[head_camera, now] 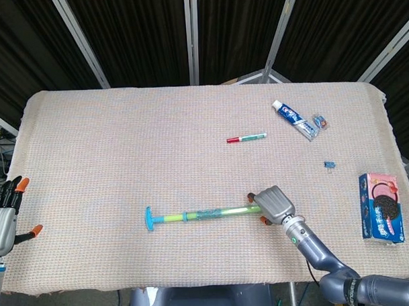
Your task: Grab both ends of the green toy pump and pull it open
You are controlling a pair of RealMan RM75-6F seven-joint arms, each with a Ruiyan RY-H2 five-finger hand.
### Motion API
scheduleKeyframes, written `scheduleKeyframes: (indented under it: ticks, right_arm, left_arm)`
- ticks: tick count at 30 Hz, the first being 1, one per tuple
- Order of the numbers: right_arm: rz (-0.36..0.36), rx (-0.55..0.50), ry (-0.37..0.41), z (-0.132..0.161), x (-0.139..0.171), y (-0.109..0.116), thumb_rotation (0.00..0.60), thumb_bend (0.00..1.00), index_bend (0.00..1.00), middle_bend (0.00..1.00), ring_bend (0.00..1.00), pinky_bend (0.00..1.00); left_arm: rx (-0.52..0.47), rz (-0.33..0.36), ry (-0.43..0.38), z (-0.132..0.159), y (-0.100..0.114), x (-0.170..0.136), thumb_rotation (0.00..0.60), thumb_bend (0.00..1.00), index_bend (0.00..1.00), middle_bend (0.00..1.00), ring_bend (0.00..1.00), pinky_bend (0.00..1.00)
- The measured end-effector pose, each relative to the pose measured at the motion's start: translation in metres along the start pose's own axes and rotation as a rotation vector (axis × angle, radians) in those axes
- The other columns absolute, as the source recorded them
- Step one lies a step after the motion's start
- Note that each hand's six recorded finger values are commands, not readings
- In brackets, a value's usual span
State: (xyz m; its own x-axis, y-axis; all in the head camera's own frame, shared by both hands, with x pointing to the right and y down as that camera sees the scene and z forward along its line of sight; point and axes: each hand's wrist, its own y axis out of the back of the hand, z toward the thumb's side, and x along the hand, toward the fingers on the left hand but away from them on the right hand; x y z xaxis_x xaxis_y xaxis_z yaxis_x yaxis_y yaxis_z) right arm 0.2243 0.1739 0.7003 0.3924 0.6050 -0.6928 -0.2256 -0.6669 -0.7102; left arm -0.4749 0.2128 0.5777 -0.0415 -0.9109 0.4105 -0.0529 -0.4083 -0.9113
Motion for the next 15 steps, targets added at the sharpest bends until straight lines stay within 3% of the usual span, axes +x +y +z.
scheduleKeyframes:
  ticks: [10,15]
  right_arm:
    - [0.014,0.032,-0.006,0.0005,-0.0074,-0.0052,0.6,0.23,0.42,0.98,1.0,1.0]
    - [0.017,0.017,-0.01,0.0011,-0.0095,-0.007,0.6,0.33,0.56,0.99,1.0,1.0]
  left_arm:
    - [0.001,-0.004,0.004,-0.001,-0.0011,0.0011,0.6,0.0,0.0,0.0,0.0,0.0]
    - [0.003,-0.011,0.003,-0.0009,-0.0027,0.0016,0.6,0.0,0.0,0.0,0.0,0.0]
